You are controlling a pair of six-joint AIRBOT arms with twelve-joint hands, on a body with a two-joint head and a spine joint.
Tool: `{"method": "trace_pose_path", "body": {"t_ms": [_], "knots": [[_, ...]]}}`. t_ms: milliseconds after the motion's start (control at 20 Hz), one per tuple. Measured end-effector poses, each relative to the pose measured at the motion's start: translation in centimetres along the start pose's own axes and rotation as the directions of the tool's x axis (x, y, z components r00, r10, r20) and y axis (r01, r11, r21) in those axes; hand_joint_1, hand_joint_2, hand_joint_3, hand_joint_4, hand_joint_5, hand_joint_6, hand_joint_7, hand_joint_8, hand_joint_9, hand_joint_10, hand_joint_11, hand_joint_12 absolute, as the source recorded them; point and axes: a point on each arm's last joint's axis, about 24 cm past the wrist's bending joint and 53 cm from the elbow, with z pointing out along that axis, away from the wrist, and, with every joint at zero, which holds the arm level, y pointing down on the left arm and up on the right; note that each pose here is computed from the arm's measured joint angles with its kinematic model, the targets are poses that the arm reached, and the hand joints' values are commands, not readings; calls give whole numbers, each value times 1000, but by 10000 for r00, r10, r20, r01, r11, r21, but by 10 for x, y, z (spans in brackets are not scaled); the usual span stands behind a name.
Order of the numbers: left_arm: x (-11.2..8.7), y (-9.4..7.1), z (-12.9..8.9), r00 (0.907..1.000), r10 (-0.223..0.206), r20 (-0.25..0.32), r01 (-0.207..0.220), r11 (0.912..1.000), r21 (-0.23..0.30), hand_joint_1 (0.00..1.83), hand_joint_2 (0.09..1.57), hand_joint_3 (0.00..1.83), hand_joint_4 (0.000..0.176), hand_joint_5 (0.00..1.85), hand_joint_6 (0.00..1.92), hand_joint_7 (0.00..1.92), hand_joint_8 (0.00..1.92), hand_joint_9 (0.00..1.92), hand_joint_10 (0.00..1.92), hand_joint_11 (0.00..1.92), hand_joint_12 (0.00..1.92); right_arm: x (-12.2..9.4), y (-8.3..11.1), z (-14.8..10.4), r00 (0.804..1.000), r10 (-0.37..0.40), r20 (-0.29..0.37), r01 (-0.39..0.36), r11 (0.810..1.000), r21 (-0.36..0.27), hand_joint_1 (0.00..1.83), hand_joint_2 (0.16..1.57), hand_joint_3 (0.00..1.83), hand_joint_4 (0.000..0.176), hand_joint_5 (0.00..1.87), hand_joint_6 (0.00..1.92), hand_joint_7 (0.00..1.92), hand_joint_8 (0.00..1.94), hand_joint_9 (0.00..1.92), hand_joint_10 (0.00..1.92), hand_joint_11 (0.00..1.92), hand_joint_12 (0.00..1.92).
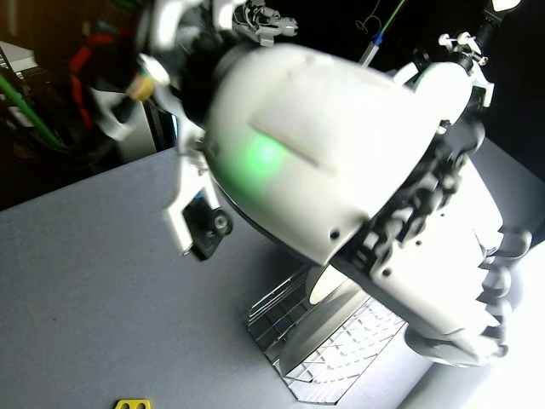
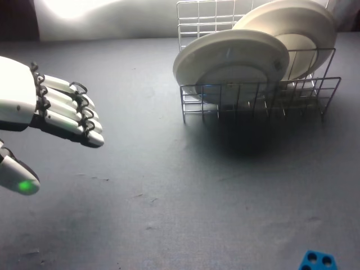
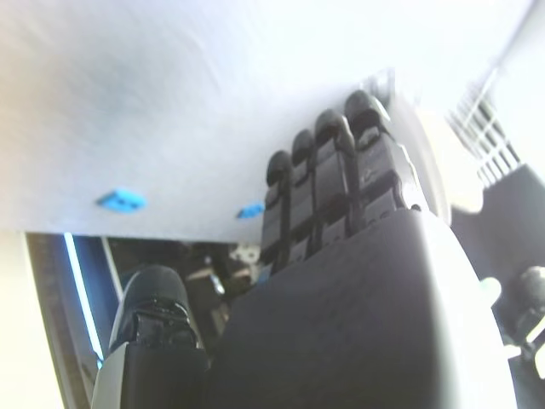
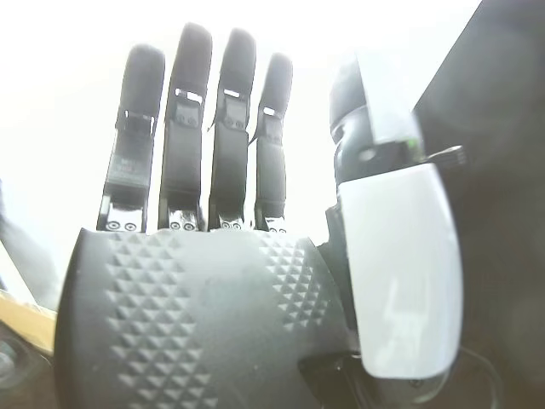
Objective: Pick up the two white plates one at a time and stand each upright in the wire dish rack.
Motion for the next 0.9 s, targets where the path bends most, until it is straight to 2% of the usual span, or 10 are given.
{"method": "trace_pose_path", "body": {"t_ms": [200,350,400,500,600,650,750,800,850,900], "knots": [[6,-16,1,9993,328,-190,-319,9985,454,0,1206,3,0,303,14,301,15,249,13,0,484,-6,-1,1,9933,-1141,-202,1118,9896,-905,1064,1030,0,0,679,718,781,535,646,728,349,1366],[2,-36,3,9922,1244,16,-1240,9879,929,0,1232,5,0,427,21,456,21,388,23,0,736,1,-21,-2,9776,-1689,-1258,1541,9808,-1194,973,1048,1,0,621,940,716,827,658,849,409,1354],[4,-42,3,9893,1457,-12,-1448,9837,1067,14,1253,1,0,566,28,613,14,502,18,14,805,7,-31,-4,9646,-1946,-1778,1750,9772,-1202,1021,1180,0,0,817,1226,690,982,632,999,383,1454],[10,-45,4,9866,1613,-261,-1572,9807,1165,44,1262,2,0,635,50,698,41,579,42,47,819,17,-42,-11,9458,-2091,-2483,1845,9756,-1188,1049,1170,0,0,852,1198,721,1062,679,1060,434,1467],[14,-43,4,9841,1735,-386,-1682,9792,1133,50,1275,2,0,738,90,821,96,729,109,168,951,25,-51,-22,9312,-2097,-2982,1791,9756,-1269,950,1065,0,0,600,1432,583,1529,586,1476,482,1698],[13,-43,4,9844,1721,-361,-1671,9796,1118,85,1287,3,0,613,599,722,516,626,631,261,1237,26,-50,-27,9229,-2434,-2984,2028,9659,-1609,857,1066,0,0,519,1683,528,1758,560,1695,523,1824],[13,-43,4,9846,1711,-350,-1664,9799,1102,204,1269,0,0,445,1204,560,1423,489,1634,353,1795,21,-37,-35,9290,-2331,-2875,1696,9585,-2291,781,1065,0,0,609,1911,608,1934,624,1908,642,1917],[13,-43,4,9845,1717,-348,-1669,9797,1106,225,1280,3,0,406,1631,536,1811,535,1864,424,1896,18,-35,-37,9350,-2060,-2887,1400,9623,-2330,746,1064,0,0,690,1919,750,1940,770,1918,792,1920],[12,-43,4,9847,1707,-338,-1661,9799,1106,227,1282,2,0,393,1863,547,1899,554,1910,441,1916,14,-34,-39,9434,-1570,-2922,900,9690,-2301,714,1054,0,0,794,1921,853,1941,878,1920,900,1921],[12,-43,4,9847,1711,-337,-1665,9798,1106,236,1295,1,0,860,1919,944,1920,924,1921,966,1921,17,-36,-44,9380,-1704,-3019,1024,9682,-2283,689,1020,0,0,1095,1921,1129,1941,1219,1921,1295,1921]]}}
